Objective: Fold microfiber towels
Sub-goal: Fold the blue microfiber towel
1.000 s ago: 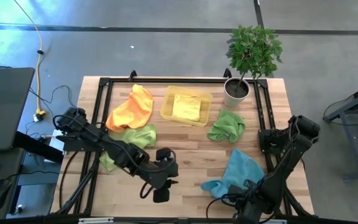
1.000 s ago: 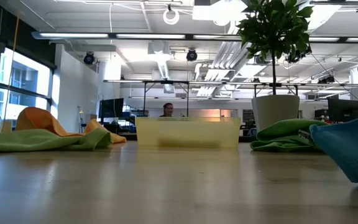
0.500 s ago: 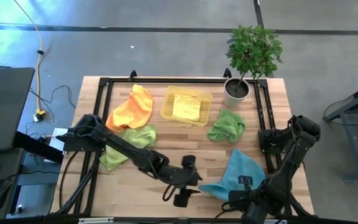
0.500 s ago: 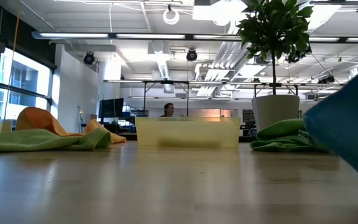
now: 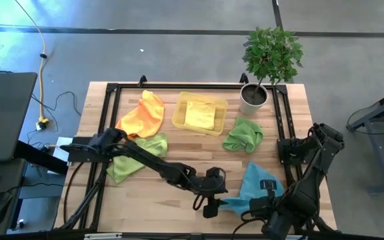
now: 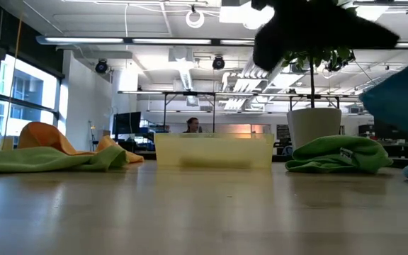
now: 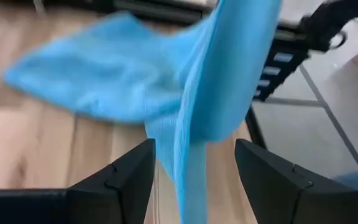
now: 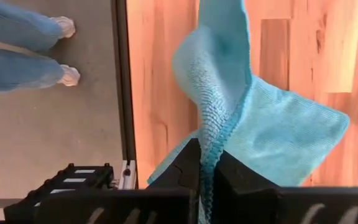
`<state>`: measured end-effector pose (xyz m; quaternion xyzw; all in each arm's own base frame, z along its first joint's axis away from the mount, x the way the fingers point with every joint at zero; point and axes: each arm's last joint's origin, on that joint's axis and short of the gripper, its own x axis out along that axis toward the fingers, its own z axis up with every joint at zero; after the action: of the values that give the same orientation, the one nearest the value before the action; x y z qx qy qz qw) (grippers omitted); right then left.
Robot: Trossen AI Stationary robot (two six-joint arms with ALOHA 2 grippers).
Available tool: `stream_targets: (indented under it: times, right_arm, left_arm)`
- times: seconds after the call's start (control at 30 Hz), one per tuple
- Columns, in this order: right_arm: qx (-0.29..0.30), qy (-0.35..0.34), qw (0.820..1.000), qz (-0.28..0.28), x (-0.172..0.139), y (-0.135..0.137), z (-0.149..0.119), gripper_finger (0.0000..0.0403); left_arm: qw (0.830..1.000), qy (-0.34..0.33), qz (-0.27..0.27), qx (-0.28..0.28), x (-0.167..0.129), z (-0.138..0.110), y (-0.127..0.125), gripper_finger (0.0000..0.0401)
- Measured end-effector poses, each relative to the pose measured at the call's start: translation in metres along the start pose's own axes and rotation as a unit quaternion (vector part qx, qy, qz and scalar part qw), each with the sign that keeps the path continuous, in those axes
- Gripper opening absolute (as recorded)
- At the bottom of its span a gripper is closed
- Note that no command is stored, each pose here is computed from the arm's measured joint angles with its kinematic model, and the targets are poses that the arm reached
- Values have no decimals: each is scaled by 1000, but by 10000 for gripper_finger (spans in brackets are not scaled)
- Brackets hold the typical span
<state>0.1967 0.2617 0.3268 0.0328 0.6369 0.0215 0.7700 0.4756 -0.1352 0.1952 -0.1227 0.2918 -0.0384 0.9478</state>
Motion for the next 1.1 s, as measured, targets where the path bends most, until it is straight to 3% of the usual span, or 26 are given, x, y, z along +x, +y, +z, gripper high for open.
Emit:
stream_targets:
  times: [0.23, 0.4, 0.57, 0.77, 0.93, 1.1]
  right_arm:
    - [3, -19, 1000, -18, 0, -3, 3, 0]
    - [10, -41, 999, -31, 0, -3, 4, 0]
    - [28, -56, 997, -37, 0, -3, 5, 0]
    - [48, -67, 996, -40, 0, -3, 6, 0]
    - [43, -70, 996, -43, 0, -3, 6, 0]
    - [28, -84, 995, -53, 0, -4, 7, 0]
  left_arm:
    - [999, 34, -9, -18, 24, -24, 6, 209]
    - [999, 37, -9, -36, 27, -27, 7, 197]
    - [998, 42, -14, -51, 26, -26, 9, 139]
    - [994, 69, -59, -53, 25, -27, 8, 19]
    - [991, 91, -70, -62, 14, -22, 5, 11]
    - [992, 103, -60, -44, -18, -2, -1, 3]
